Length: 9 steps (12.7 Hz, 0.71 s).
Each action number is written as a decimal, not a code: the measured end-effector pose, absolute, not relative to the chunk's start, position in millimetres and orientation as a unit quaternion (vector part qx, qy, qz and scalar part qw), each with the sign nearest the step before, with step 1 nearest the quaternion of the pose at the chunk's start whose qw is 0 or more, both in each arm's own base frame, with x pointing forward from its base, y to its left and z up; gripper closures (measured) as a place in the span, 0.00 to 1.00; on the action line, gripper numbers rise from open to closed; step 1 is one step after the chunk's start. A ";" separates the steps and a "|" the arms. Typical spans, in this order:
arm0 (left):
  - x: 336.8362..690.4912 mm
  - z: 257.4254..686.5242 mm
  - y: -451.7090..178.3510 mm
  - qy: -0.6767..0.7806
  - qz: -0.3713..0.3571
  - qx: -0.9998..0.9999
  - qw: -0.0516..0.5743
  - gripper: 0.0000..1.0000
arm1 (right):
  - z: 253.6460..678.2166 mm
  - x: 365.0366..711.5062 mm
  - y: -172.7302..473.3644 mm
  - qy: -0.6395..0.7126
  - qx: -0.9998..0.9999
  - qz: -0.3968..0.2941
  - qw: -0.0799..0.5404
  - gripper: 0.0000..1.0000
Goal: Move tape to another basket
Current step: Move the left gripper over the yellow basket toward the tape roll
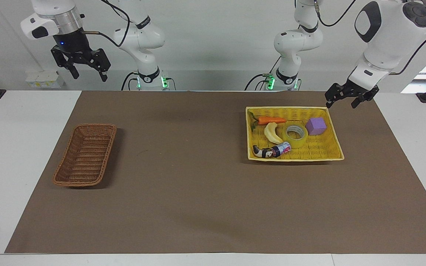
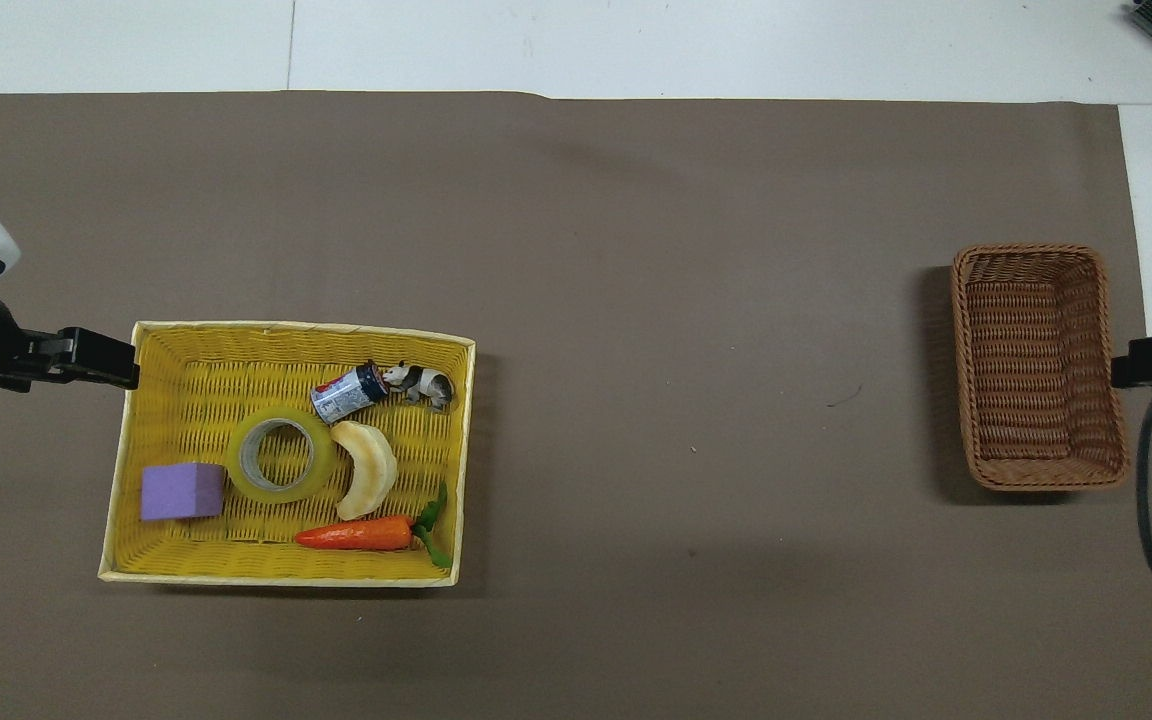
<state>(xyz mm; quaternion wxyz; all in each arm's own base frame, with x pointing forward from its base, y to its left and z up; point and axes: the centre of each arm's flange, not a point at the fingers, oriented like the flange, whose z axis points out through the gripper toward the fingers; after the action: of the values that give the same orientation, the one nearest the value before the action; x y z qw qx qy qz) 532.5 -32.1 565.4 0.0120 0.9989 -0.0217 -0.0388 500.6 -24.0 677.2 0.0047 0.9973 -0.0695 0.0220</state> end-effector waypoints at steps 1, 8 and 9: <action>532.2 560.0 -32.5 -0.023 -0.041 0.999 0.012 0.00 | 677.2 500.6 -23.9 -0.069 0.997 0.022 0.005 0.00; 534.3 527.1 -47.5 -0.070 -0.024 0.997 0.023 0.00 | 677.1 500.3 -18.9 -0.065 0.998 0.021 0.004 0.00; 533.4 523.1 -50.9 -0.078 -0.025 0.996 0.036 0.00 | 677.1 500.4 -17.8 -0.064 0.998 0.021 0.004 0.00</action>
<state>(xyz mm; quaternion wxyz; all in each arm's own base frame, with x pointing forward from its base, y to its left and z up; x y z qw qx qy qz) 533.4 -50.9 523.1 0.0364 0.9959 -0.0782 -0.0255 500.4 -17.8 677.1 0.0040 0.9977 -0.0639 0.0208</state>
